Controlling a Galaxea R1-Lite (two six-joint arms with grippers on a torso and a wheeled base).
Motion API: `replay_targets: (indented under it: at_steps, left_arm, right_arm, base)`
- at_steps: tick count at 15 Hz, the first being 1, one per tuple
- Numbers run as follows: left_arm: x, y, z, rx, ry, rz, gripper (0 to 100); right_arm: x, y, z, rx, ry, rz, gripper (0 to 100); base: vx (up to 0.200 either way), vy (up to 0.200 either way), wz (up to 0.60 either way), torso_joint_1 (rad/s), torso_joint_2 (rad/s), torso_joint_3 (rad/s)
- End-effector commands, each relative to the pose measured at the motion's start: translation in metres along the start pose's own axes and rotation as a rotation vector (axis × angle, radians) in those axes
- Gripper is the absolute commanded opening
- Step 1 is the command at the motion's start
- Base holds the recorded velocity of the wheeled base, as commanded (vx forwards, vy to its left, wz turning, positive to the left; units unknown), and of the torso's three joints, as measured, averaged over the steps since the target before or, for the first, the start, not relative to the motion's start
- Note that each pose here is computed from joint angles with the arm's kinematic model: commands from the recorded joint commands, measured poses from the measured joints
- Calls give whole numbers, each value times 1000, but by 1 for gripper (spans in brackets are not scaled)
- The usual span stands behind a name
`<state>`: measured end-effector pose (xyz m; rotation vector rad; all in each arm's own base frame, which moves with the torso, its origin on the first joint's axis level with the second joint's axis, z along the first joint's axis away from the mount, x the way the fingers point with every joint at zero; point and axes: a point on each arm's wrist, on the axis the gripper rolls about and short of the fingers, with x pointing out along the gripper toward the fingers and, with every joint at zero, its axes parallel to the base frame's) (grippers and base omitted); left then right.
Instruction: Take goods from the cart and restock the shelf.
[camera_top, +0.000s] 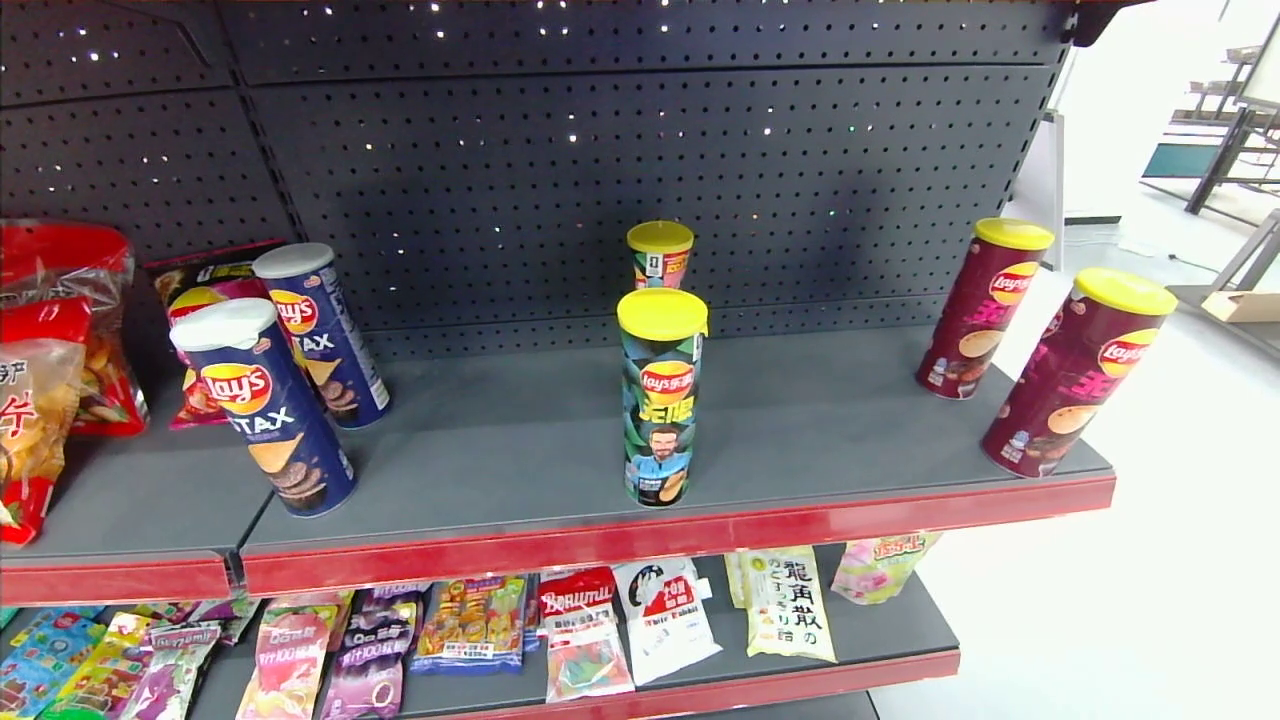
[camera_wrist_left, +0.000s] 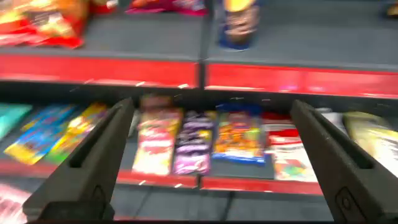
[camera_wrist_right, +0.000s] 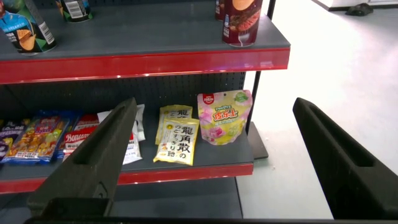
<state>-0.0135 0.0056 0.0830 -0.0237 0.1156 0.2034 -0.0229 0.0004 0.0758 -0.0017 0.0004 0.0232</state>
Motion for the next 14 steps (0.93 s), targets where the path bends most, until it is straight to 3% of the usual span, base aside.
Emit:
replay_targets:
  at_steps: [1,4,5,6,8,9,10,11,12,13,14]
  left_arm:
    - [3,-1,1,1,45,82,100]
    - [-7,0,-3,-24,-90,54,100]
    - [-10,1,-4,-14,-135,-12,100]
    - [-10,-1,-4,27,-160,-69,100]
    - [-11,-4,-2,199,-198,-204,100]
    - [-11,-4,-2,196,-194,-203,100]
    - [-10,-4,-2,117,-181,-195,100]
    - [-10,-2,-4,-37,-148,-125,100]
    - [-10,1,-4,-131,-145,-18,100]
    - [-10,2,-4,-151,-148,16,100]
    - [-10,1,-4,-131,-150,11,100]
  right_arm:
    - [0,0,0,-1,0,0,100]
    - [0,0,0,0,0,1,100]
    - [0,0,0,2,0,0,100]
    - [0,0,0,2,0,1,100]
    - [0,0,0,2,0,1,100]
    - [0,0,0,-1,0,0,100]
    - [0,0,0,-3,0,1,100]
    - [0,0,0,-3,0,1,100]
    - [0,0,0,-3,0,1,100]
    - [0,0,0,0,0,-2,100]
    - [0,0,0,0,0,0,100]
  base:
    - [0,0,0,0,0,0]
    - [0,0,0,0,0,0]
    - [0,0,0,0,0,0]
    - [0,0,0,0,0,0]
    - [0,0,0,0,0,0]
    - [0,0,0,0,0,0]
    - [0,0,0,0,0,0]
    - [0,0,0,0,0,0]
    - [0,0,0,0,0,0]
    - [0,0,0,0,0,0]
    - [0,0,0,0,0,0]
